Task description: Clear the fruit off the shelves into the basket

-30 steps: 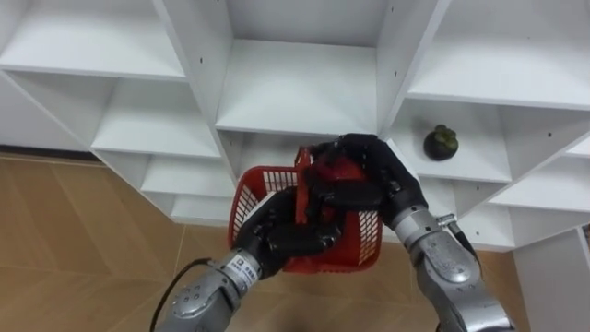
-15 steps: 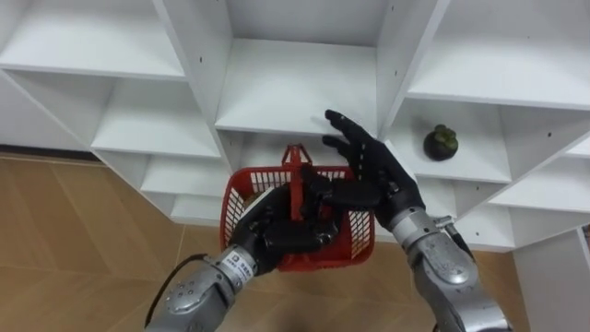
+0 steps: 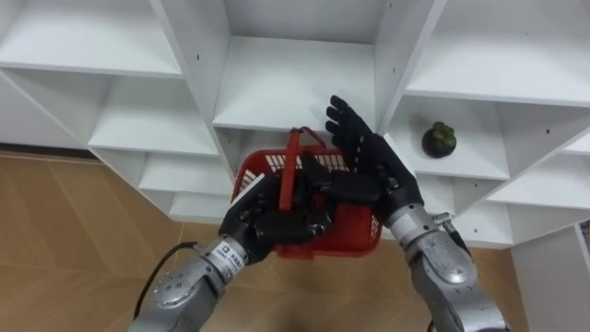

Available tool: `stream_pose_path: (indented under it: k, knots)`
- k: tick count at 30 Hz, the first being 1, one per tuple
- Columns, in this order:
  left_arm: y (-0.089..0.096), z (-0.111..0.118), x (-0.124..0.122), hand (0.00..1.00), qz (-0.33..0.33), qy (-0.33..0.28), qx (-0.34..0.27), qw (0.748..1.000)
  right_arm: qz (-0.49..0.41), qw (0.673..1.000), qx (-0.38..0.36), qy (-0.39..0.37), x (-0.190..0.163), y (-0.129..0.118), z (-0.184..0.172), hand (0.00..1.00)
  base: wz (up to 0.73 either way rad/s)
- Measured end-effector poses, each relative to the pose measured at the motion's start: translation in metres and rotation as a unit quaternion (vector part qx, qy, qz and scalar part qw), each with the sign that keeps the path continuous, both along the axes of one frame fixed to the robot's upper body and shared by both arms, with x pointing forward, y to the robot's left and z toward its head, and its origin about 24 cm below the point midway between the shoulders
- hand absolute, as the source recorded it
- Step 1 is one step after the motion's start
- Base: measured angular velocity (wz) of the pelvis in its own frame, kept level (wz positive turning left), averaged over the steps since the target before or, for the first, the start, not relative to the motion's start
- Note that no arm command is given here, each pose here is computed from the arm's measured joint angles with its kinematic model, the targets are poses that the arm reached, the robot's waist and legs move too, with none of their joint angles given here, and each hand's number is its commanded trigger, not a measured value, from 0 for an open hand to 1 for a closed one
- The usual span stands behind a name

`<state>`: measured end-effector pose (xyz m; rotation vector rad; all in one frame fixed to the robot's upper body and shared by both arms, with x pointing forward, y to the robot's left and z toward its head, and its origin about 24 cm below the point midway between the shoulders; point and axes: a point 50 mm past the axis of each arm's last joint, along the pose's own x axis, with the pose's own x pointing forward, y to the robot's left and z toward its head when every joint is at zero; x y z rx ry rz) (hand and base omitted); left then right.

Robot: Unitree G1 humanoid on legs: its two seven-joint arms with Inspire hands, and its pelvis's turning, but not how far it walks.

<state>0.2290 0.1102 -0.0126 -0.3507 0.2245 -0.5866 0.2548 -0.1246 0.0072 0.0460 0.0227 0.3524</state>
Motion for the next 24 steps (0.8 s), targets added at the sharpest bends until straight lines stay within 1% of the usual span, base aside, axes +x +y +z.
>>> stream_pose_path:
  k: [2,4,11,13,16,24]
  knots:
    - [0.0,-0.001,-0.001,1.0,0.0,0.001,0.003,1.0,-0.004,1.0,-0.001,0.001,-0.001,0.0,-0.001,0.0,0.0]
    - [0.0,-0.002,-0.002,1.0,-0.006,-0.004,0.022,1.0,-0.013,1.0,-0.002,0.002,-0.005,-0.002,-0.002,0.0,0.0]
    - [0.002,-0.008,-0.009,1.0,-0.011,-0.002,0.052,0.999,-0.026,0.999,-0.006,0.018,-0.013,-0.006,-0.01,0.0,-0.02]
    - [0.007,-0.014,-0.016,1.0,0.003,0.009,0.058,0.998,-0.03,0.999,-0.029,0.033,-0.02,-0.012,-0.019,0.0,-0.21]
    - [0.009,-0.02,-0.022,1.0,0.013,0.022,0.068,0.997,-0.043,0.997,-0.043,0.054,-0.031,-0.018,-0.029,0.0,-0.2]
    - [0.016,-0.025,-0.028,1.0,0.046,0.035,0.075,0.996,-0.066,0.993,-0.06,0.075,-0.044,-0.025,-0.039,0.0,-0.1]
